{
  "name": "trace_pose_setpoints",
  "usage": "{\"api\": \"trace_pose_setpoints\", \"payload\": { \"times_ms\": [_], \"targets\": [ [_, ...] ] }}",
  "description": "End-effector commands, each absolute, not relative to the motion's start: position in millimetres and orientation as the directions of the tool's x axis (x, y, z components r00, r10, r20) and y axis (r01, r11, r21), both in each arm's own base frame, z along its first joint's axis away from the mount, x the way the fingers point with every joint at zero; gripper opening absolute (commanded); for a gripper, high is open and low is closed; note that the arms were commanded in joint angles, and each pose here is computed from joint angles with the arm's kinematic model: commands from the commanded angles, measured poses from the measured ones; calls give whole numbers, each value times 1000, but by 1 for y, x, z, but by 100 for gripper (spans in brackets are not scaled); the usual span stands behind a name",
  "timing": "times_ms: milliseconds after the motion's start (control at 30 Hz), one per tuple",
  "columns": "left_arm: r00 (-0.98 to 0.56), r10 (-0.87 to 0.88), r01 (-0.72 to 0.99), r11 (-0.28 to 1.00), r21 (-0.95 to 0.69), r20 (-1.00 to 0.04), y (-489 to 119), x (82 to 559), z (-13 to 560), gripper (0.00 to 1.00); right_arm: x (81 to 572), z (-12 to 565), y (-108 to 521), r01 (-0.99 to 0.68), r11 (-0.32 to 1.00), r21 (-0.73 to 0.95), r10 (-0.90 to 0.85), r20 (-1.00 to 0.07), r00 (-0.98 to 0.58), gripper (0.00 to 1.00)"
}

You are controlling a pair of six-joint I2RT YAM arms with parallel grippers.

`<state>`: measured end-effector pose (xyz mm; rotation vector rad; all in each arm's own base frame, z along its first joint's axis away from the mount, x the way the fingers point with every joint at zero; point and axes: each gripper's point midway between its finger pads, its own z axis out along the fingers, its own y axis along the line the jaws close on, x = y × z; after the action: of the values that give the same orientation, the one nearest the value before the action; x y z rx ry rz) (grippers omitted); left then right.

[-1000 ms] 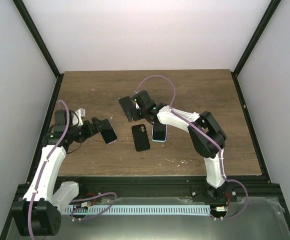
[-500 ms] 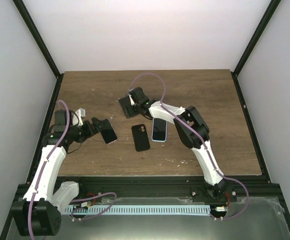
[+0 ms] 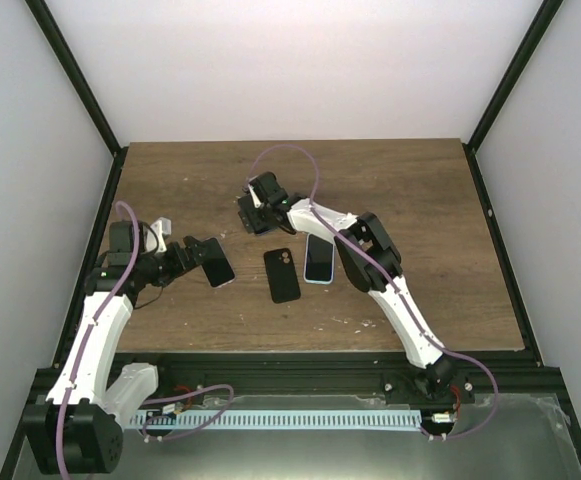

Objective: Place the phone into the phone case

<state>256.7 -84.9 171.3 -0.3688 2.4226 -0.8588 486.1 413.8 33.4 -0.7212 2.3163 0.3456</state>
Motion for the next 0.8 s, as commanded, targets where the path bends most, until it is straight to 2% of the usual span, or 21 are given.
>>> {"api": "trace_pose_setpoints", "payload": {
  "times_ms": [0, 167, 233, 533, 633, 767],
  "targets": [
    [-818, -406, -48, 755, -654, -408, -88, 255, 174, 97, 475, 4, 400, -577, 815, 47, -446, -586, -677, 90],
    [-821, -409, -58, 754, -654, -399, -88, 254, 172, 96, 470, 7, 392, -567, 823, 31, -447, -580, -681, 79],
    [-822, -411, -62, 753, -655, -395, -88, 254, 171, 95, 470, 7, 385, -554, 832, 3, -453, -572, -683, 78],
    [-826, -415, -63, 740, -669, -381, -91, 252, 172, 94, 460, 13, 373, -565, 823, -62, -497, -558, -664, 77],
    [-826, -422, -70, 734, -676, -373, -92, 251, 171, 94, 459, 12, 373, -569, 820, -63, -502, -556, -662, 84],
    [-831, -425, -76, 727, -682, -360, -94, 250, 169, 93, 455, 9, 375, -578, 815, -38, -500, -549, -670, 84]
  ]
}}
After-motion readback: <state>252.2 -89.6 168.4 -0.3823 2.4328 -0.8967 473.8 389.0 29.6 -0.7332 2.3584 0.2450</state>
